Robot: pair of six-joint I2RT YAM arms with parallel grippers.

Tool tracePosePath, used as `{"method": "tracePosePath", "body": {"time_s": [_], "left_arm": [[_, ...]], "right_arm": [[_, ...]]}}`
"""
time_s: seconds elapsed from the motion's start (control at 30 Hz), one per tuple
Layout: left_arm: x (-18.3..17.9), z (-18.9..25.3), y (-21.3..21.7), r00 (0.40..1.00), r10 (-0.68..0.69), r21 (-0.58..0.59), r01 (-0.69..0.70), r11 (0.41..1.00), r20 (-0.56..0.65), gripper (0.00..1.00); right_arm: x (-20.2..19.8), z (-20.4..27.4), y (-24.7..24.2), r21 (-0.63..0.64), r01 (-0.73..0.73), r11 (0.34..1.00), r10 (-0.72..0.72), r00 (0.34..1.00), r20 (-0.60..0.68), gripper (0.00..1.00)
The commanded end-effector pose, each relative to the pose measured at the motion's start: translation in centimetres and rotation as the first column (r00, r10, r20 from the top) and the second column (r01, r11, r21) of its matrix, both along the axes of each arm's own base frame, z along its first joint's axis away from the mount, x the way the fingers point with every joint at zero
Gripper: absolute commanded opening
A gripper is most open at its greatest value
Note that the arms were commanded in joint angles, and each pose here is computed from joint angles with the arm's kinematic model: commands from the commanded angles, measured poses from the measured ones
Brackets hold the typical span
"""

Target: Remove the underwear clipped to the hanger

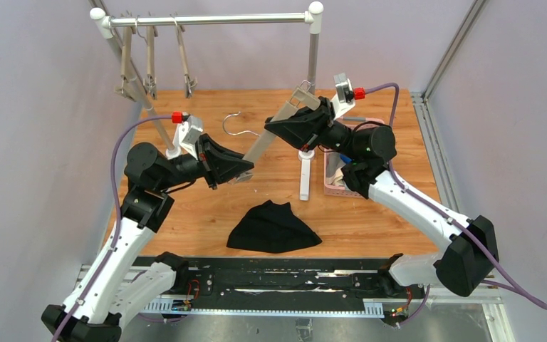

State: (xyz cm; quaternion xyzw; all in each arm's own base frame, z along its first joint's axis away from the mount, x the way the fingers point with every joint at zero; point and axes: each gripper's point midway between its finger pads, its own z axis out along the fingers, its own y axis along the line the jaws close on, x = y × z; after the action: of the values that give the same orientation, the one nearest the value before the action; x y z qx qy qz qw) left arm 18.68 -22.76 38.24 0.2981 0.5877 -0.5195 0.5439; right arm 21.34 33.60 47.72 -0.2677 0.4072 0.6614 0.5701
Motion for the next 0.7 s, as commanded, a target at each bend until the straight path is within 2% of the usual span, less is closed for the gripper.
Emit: {"method": "tracePosePath", "body": {"time_s": [0.0,0.07,0.13,0.2,0.3,0.4,0.5,0.57,0.67], "left_arm": [[0.0,0.8,0.4,0.999,0.040,-0.020,-0.039,0.999,0.031,0.00],[-0.1,1.5,0.7,0.997,0.056,-0.033,-0.055,0.998,0.048,0.00],[-0.5,2.8,0.9,0.996,0.063,-0.053,-0.060,0.997,0.062,0.00],[-1.0,4.1,1.1,0.995,0.063,-0.075,-0.058,0.996,0.072,0.00],[-2.0,6.1,1.4,0.993,0.064,-0.104,-0.054,0.993,0.097,0.00],[-2.0,6.3,2.2,0.990,0.119,-0.058,-0.116,0.992,0.070,0.00],[-0.8,4.9,4.1,0.964,0.262,0.080,-0.264,0.961,0.038,0.00],[0.0,3.6,5.8,0.930,0.366,0.178,-0.361,0.916,0.002,0.00],[0.7,2.1,7.6,0.883,0.467,0.304,-0.433,0.849,-0.049,0.00]], "right_arm": [[-1.0,2.1,-0.7,0.057,0.003,0.998,-0.008,0.997,0.078,0.01],[-0.9,1.9,-0.7,0.052,0.007,0.999,-0.011,0.997,0.073,0.01],[-0.7,1.6,-0.7,0.038,0.015,0.999,-0.017,0.998,0.057,0.09],[-0.5,1.2,-0.7,0.025,0.032,0.999,-0.033,0.999,0.043,0.23],[-0.3,0.2,-1.0,-0.001,0.063,0.998,-0.063,0.997,0.034,0.61],[-0.3,-1.4,-1.2,-0.062,0.097,0.993,-0.095,0.995,0.034,0.64],[-0.2,-4.2,-1.5,-0.182,0.161,0.970,-0.158,0.987,0.034,0.65],[0.2,-7.3,-1.8,-0.313,0.235,0.920,-0.236,0.971,0.033,0.65],[0.2,-13.1,-2.5,-0.545,0.332,0.770,-0.345,0.935,0.083,0.65]]}}
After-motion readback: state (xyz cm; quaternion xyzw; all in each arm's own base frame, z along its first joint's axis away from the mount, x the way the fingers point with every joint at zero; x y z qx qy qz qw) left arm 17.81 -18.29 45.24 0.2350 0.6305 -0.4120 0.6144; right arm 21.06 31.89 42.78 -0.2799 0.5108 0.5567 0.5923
